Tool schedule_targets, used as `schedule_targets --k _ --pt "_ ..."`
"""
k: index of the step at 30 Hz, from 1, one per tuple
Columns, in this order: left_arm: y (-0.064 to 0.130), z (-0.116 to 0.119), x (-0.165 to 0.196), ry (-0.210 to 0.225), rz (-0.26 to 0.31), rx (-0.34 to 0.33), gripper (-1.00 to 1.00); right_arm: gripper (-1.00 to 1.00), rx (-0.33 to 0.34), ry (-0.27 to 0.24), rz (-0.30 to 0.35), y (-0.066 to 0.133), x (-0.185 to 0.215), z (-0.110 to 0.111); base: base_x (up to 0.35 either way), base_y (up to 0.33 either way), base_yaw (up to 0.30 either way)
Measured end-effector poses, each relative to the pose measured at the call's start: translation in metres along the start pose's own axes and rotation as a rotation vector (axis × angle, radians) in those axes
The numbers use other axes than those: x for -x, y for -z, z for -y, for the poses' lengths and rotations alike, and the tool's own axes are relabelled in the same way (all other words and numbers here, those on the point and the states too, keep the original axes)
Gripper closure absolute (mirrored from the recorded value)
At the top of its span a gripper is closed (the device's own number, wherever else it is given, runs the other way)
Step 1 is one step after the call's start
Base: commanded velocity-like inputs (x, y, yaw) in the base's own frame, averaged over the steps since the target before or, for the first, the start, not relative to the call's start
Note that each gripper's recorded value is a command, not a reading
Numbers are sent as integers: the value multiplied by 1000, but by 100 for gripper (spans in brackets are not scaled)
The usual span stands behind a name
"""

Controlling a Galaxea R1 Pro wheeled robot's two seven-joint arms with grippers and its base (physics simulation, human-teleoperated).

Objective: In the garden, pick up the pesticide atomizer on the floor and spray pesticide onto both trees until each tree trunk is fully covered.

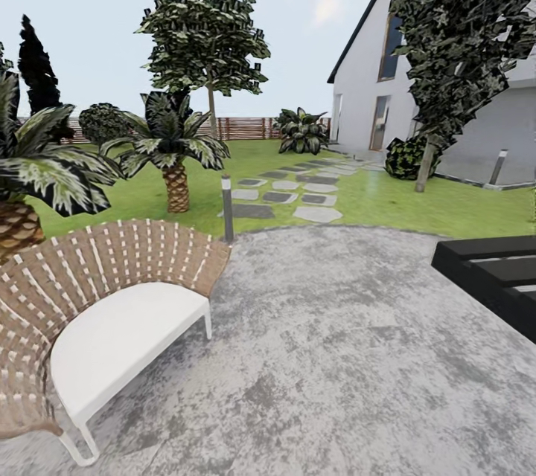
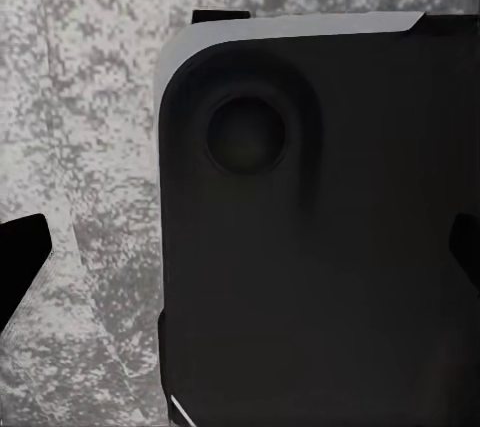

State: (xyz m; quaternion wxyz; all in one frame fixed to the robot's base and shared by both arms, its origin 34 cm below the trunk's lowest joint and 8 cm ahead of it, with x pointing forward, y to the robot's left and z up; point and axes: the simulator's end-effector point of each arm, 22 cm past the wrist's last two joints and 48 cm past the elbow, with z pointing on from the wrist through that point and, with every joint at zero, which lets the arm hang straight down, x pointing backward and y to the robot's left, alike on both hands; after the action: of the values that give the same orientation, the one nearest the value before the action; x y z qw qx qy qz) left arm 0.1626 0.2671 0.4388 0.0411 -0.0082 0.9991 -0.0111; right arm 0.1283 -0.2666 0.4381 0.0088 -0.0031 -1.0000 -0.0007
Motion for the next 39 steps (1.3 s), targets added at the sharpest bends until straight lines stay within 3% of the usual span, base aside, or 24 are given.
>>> schedule_targets --k 13,26,39 --pt "0 0 1 -1 4 -1 -100 -100 -1 -3 4 0 2 1 334 0 -168" --pt "0 1 9 -5 37 -3 -100 -100 0 -3 5 0 2 0 334 0 -19" --pt "0 1 9 -5 39 -3 -100 -100 -1 -1 50 0 12 0 334 0 -42"
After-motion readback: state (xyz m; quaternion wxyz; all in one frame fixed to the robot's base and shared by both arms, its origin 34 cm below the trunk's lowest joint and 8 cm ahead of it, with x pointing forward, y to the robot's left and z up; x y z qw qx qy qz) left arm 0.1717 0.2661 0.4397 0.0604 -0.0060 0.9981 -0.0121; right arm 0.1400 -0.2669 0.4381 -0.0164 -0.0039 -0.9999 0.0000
